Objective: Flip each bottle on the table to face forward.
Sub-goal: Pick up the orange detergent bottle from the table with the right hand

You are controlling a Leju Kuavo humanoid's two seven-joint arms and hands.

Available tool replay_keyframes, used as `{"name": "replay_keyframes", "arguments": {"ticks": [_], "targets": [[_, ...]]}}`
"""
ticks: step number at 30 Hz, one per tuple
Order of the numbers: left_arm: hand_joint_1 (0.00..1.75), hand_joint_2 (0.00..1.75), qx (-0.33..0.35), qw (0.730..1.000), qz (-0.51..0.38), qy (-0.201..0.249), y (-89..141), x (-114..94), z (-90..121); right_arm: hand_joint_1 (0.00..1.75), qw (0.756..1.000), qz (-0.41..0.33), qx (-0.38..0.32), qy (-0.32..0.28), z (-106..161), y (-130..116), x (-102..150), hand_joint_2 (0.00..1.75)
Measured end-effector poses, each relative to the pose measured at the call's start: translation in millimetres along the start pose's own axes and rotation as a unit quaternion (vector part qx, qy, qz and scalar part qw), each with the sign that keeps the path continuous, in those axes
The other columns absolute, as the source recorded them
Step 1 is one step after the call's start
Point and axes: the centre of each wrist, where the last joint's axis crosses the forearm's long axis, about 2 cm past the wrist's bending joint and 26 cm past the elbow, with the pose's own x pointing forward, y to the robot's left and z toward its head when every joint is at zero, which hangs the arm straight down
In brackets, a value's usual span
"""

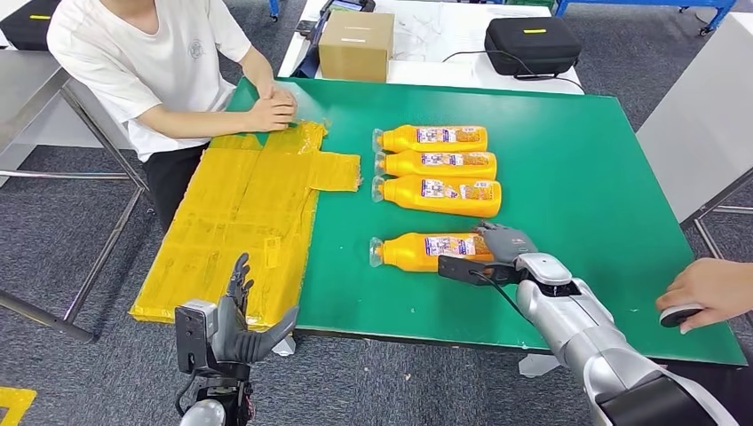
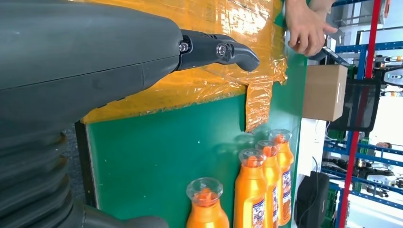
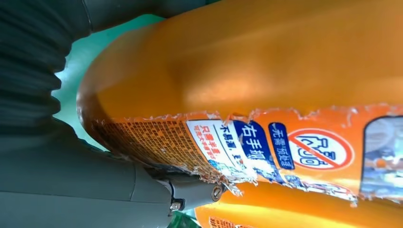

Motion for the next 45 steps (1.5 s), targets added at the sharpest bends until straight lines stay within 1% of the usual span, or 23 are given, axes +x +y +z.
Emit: {"name": "replay_keyframes", "arguments": {"ticks": [6,14,16,18,20,23,25,29,31,35,42,45], "targets": [[0.0,1.75,-0.001,1.0,0.001,-0.002,0.5,-0.7,-2.0,1.75,0.999,-0.024,0.001,-0.022,-0.4,-1.5,-2.5,1.75],[0.0,1.75,-0.004,1.0,0.008,-0.003,-0.3,-1.9,-4.7,1.75,0.997,-0.059,0.001,-0.051,0.3,2.8,-4.5,1.75],[0.0,1.75,-0.003,1.0,0.01,-0.003,-0.3,-2.2,-4.9,1.75,0.995,-0.077,-0.01,-0.066,0.9,6.4,-4.2,1.75],[0.0,1.75,-0.002,1.0,0.017,-0.001,-0.4,-2.4,-4.7,1.75,0.988,-0.119,-0.037,-0.094,2.4,15.0,-1.3,1.75],[0.0,1.75,-0.015,0.999,0.037,0.001,-1.5,-2.8,-3.6,1.75,0.972,-0.176,-0.077,-0.133,4.9,29.0,9.2,1.75],[0.0,1.75,-0.07,0.994,0.081,0.001,-7.9,-4.2,1.4,1.75,0.935,-0.27,-0.132,-0.188,12.7,53.7,39.7,1.75],[0.0,1.75,-0.09,0.991,0.097,0.003,-12.2,-5.0,5.0,1.75,0.91,-0.32,-0.155,-0.212,19.8,65.2,61.0,1.75],[0.0,1.75,-0.096,0.991,0.092,0.006,-17.5,-5.5,8.2,1.75,0.858,-0.411,-0.183,-0.249,33.2,74.5,95.8,1.75],[0.0,1.75,-0.098,0.992,0.084,0.007,-19.6,-5.4,8.9,1.75,0.841,-0.434,-0.192,-0.26,38.2,75.3,107.3,1.75],[0.0,1.75,-0.103,0.991,0.08,0.008,-22.5,-5.2,9.7,1.75,0.823,-0.455,-0.206,-0.272,44.6,74.6,121.4,1.75],[0.0,1.75,-0.102,0.992,0.068,0.009,-23.7,-5.2,10.3,1.75,0.808,-0.47,-0.218,-0.279,48.7,71.1,128.0,1.75],[0.0,1.75,-0.101,0.994,0.049,0.01,-25.8,-4.7,10.4,1.75,0.798,-0.485,-0.207,-0.291,49.0,69.6,138.6,1.75]]}}
